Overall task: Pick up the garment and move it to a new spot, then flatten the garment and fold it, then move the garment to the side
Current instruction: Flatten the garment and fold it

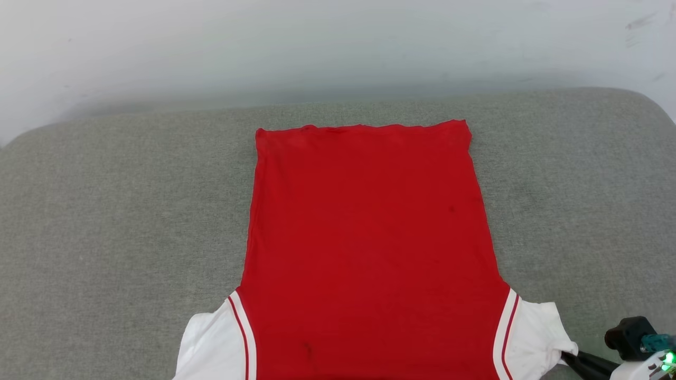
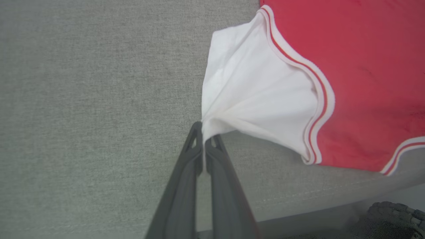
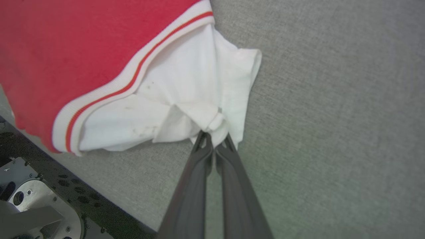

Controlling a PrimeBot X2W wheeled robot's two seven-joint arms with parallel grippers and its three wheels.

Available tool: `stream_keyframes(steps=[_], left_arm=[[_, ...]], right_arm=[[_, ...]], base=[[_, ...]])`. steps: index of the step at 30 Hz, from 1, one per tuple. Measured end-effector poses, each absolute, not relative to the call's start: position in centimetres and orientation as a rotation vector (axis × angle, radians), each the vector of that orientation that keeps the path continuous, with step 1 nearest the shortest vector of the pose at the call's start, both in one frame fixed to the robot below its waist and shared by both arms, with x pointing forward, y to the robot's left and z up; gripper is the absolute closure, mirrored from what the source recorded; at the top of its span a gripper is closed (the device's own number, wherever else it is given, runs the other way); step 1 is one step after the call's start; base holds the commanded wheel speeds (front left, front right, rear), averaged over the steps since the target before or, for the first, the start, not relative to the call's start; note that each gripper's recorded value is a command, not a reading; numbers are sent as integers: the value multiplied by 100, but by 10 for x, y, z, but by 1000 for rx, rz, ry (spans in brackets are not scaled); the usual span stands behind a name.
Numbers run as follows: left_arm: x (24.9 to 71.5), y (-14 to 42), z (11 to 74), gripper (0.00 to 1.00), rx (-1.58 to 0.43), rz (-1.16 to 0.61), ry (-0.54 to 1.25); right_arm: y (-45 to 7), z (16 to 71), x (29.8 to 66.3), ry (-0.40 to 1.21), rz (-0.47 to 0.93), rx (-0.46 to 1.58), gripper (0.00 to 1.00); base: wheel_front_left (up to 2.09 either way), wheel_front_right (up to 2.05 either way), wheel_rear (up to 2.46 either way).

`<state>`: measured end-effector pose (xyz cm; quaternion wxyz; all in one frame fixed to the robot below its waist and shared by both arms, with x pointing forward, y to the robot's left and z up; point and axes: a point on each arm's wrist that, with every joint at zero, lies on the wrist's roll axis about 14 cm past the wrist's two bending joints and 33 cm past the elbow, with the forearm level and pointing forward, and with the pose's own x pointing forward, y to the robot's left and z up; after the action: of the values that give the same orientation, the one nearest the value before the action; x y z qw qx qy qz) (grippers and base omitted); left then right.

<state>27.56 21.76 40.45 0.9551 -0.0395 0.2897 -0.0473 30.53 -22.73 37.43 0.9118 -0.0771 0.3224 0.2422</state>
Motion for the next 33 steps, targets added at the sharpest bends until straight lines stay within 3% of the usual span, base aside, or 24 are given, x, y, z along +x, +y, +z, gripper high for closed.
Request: stream_keyframes(steps=[2, 3, 4, 10, 15, 22, 26, 33], left_arm=[[276, 215, 407, 100, -82, -101, 575], [277, 213, 409, 100, -82, -105, 566], [278, 212, 410, 100, -81, -109, 561], [292, 202, 427, 100, -99, -120, 485], [305, 201, 438, 100, -82, -114, 434], [323, 196, 446, 100, -75, -121, 390], [334, 194, 444, 100, -79, -119, 387], [348, 188, 427, 100, -82, -127, 410]], right_arm=[[-227, 376, 309, 661, 493, -157, 62], [-226, 378, 312, 650, 489, -149, 27], [-224, 381, 316, 640, 488, -146, 0], [-237, 418, 360, 508, 414, -141, 0], [-264, 498, 430, 276, 328, -206, 0], [-245, 593, 508, 65, 319, -256, 0], [-227, 597, 547, 146, 331, -266, 0], [-200, 538, 594, 533, 363, -275, 0]], base=[[0, 0, 0], [0, 0, 0], [0, 0, 0], [0, 0, 0], [0, 0, 0], [0, 0, 0], [0, 0, 0], [0, 0, 0]])
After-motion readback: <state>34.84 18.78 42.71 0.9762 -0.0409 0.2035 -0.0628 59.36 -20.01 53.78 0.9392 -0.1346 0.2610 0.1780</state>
